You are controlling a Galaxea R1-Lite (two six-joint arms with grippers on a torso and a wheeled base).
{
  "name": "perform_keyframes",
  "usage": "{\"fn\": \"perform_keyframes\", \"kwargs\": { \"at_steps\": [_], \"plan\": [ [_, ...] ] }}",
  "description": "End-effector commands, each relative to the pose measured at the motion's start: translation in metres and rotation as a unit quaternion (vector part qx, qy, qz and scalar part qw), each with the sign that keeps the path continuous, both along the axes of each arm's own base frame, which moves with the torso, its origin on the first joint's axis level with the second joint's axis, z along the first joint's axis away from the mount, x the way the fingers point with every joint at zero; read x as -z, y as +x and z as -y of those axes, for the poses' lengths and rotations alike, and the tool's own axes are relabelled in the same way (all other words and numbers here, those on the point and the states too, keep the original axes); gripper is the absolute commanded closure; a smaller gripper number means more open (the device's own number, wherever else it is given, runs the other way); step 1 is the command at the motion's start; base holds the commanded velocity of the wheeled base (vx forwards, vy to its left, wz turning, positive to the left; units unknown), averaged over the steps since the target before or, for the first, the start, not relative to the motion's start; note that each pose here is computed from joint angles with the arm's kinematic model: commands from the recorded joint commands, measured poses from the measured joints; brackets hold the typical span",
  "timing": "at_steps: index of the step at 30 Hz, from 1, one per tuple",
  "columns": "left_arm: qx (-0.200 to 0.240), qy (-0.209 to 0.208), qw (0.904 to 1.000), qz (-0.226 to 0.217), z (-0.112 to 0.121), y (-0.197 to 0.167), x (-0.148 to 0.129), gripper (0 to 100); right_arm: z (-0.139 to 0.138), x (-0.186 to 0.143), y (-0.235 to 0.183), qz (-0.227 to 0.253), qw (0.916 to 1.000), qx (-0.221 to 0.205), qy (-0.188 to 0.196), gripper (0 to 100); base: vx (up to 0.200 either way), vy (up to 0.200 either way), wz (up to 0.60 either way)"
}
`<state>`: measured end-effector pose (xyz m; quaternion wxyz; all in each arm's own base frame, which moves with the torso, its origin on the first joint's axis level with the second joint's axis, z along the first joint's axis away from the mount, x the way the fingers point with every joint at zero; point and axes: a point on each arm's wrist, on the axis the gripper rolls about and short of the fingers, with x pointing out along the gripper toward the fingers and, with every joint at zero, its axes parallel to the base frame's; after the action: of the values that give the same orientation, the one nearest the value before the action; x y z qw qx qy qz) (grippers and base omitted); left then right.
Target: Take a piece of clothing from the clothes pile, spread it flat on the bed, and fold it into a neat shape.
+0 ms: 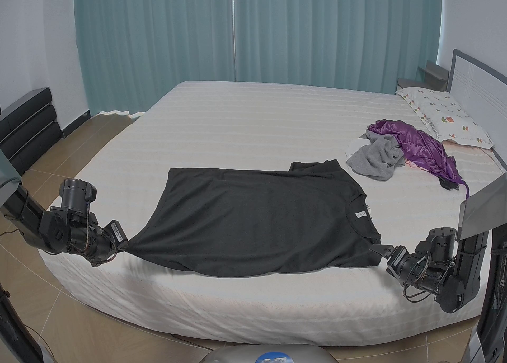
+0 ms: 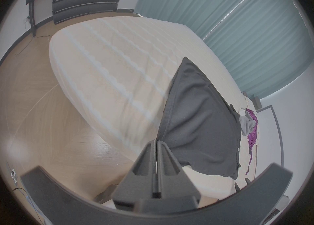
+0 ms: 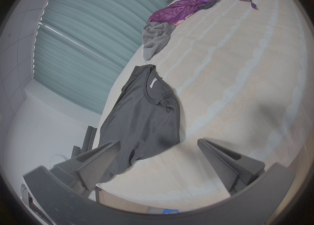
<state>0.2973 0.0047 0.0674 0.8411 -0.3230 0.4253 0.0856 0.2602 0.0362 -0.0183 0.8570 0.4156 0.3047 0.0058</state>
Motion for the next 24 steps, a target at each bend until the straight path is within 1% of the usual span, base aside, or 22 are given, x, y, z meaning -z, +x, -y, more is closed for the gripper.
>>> {"fn": "perform_keyframes", "kwargs": {
  "at_steps": [1,8,11,12,15,18,20,22,23,24],
  "plan": [
    [-0.015,0.004,0.9999,0.000,-0.009,-0.001,0.000,100,-0.001,0.001,0.004,0.010,0.9999,-0.002,0.000,0,0.000,0.000,0.00],
    [-0.015,-0.001,0.9999,-0.002,-0.010,0.002,0.003,100,-0.004,0.011,0.023,0.023,0.9997,-0.001,-0.003,0,0.000,0.000,0.00],
    [-0.015,-0.001,0.9999,0.000,-0.010,0.005,0.006,100,-0.005,0.018,0.026,0.017,0.9998,-0.003,-0.005,0,0.000,0.000,0.00],
    [-0.017,-0.001,0.9998,0.003,-0.010,0.007,0.008,100,-0.006,0.023,0.029,0.014,0.9999,-0.003,-0.006,100,0.000,0.000,0.00],
    [-0.021,0.000,0.9997,0.008,-0.011,0.011,0.014,100,-0.007,0.030,0.033,0.013,0.9998,-0.006,-0.012,100,0.000,0.000,0.00],
    [-0.023,0.000,0.9997,0.008,-0.012,0.012,0.017,100,-0.006,0.031,0.037,0.019,0.9997,-0.005,-0.014,100,0.000,0.000,0.00],
    [-0.024,0.000,0.9997,0.010,-0.012,0.013,0.020,100,-0.003,0.024,0.043,0.039,0.9992,0.000,-0.011,100,0.000,0.000,0.00],
    [-0.024,0.000,0.9997,0.010,-0.012,0.013,0.020,100,-0.002,0.021,0.044,0.045,0.9989,0.003,-0.011,100,0.000,0.000,0.00],
    [-0.026,-0.001,0.9996,0.012,-0.013,0.015,0.022,100,0.000,0.011,0.051,0.067,0.9977,0.005,-0.007,100,0.000,0.000,0.00],
    [-0.027,-0.002,0.9996,0.012,-0.013,0.015,0.022,100,0.000,0.010,0.052,0.070,0.9975,0.006,-0.007,100,0.000,0.000,0.00]
  ]
}}
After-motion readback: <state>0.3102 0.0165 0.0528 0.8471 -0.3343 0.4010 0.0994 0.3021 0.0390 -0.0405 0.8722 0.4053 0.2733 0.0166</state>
